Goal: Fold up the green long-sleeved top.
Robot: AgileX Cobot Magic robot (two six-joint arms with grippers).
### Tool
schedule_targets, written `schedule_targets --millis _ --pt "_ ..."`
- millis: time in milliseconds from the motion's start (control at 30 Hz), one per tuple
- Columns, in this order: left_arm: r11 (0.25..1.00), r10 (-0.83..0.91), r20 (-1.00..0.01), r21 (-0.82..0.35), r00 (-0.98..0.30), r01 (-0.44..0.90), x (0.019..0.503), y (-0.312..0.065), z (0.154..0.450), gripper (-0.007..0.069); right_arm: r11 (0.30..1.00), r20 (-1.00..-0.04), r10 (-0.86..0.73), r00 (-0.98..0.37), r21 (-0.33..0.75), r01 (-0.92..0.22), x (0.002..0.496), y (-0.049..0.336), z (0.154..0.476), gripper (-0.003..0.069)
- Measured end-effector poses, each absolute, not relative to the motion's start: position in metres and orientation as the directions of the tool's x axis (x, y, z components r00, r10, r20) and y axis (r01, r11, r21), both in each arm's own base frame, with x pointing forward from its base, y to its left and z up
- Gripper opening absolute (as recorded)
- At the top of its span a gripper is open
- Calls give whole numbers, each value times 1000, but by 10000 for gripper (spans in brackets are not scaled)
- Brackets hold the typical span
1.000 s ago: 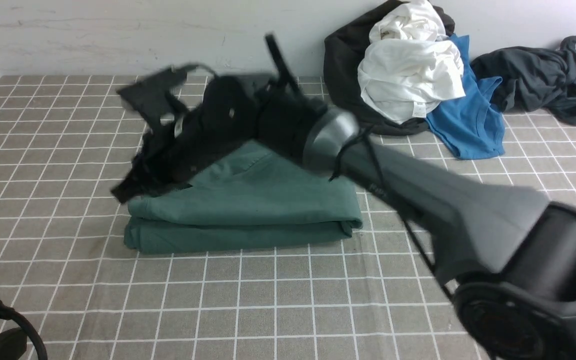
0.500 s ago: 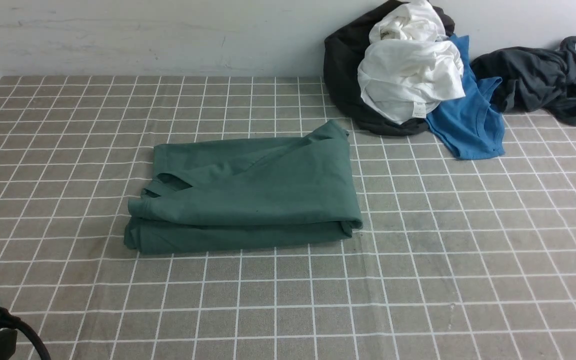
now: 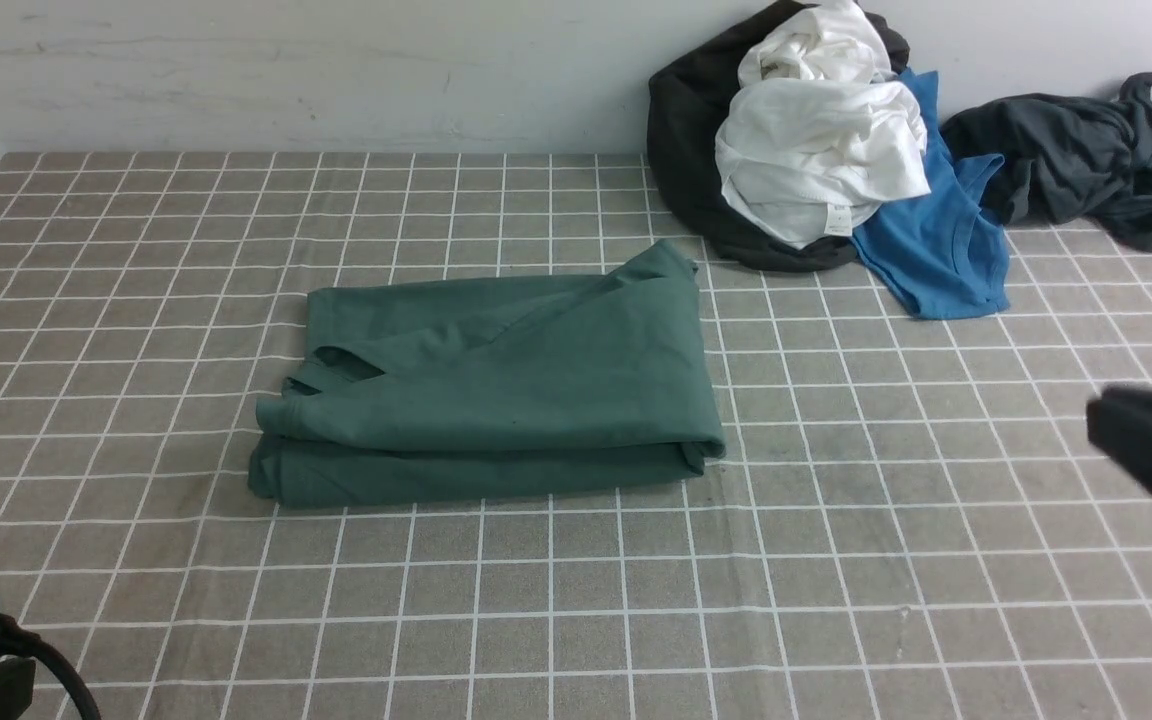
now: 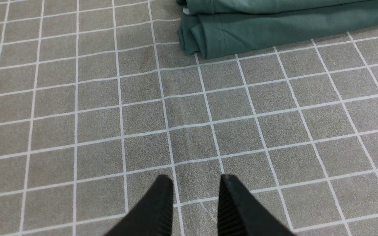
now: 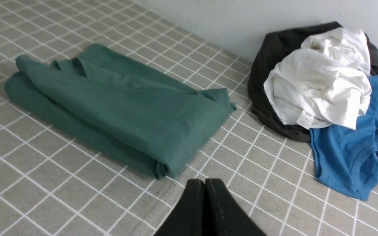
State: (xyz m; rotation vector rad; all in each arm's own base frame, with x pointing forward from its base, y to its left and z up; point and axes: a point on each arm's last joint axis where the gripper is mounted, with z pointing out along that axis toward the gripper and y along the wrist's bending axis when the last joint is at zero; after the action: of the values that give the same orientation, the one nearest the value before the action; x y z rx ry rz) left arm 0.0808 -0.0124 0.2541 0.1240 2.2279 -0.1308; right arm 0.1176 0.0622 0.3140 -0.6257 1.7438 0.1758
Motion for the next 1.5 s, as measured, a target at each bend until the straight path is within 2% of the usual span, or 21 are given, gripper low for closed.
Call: schedule_targets --millis 67,200,500,800,900,967,1167,1267,1333,1400,1500 --pt "989 42 -790 -53 -612 136 81 -13 254 185 854 -952 -269 -148 -164 -494 100 53 283 -14" --pt "989 41 -790 -54 -612 136 81 -13 254 185 858 -957 -251 -149 -149 -491 86 45 260 -14" --pt "989 40 -790 -55 -612 136 81 -13 254 185 867 -975 -181 -128 -97 -489 80 43 261 -14" --pt "989 40 -790 -55 -612 136 81 -13 254 185 865 -966 -211 -149 -114 -488 80 42 257 -14" --pt "989 40 -790 -55 -612 136 81 -13 254 185 866 -968 -221 -116 -140 -480 76 39 245 -14" --pt "989 39 -790 -57 -612 136 81 -13 254 185 883 -977 -201 -74 -148 -445 72 34 236 -14" --pt "989 38 -790 -58 -611 136 81 -13 254 185 959 -990 -128 57 -139 -247 64 17 212 -14" --pt "989 37 -790 -59 -611 136 81 -13 254 185 994 -993 -55 105 -65 -86 57 5 208 -14" --pt "989 37 -790 -59 -611 136 81 -13 254 185 998 -995 -33 92 -37 -46 57 3 207 -14" --pt "989 37 -790 -59 -611 136 81 -13 254 185 1000 -1000 -7 6 -7 19 57 -1 199 -14" --pt "989 37 -790 -59 -611 136 81 -13 254 185 999 -995 1 -101 -3 39 56 -2 189 -14"
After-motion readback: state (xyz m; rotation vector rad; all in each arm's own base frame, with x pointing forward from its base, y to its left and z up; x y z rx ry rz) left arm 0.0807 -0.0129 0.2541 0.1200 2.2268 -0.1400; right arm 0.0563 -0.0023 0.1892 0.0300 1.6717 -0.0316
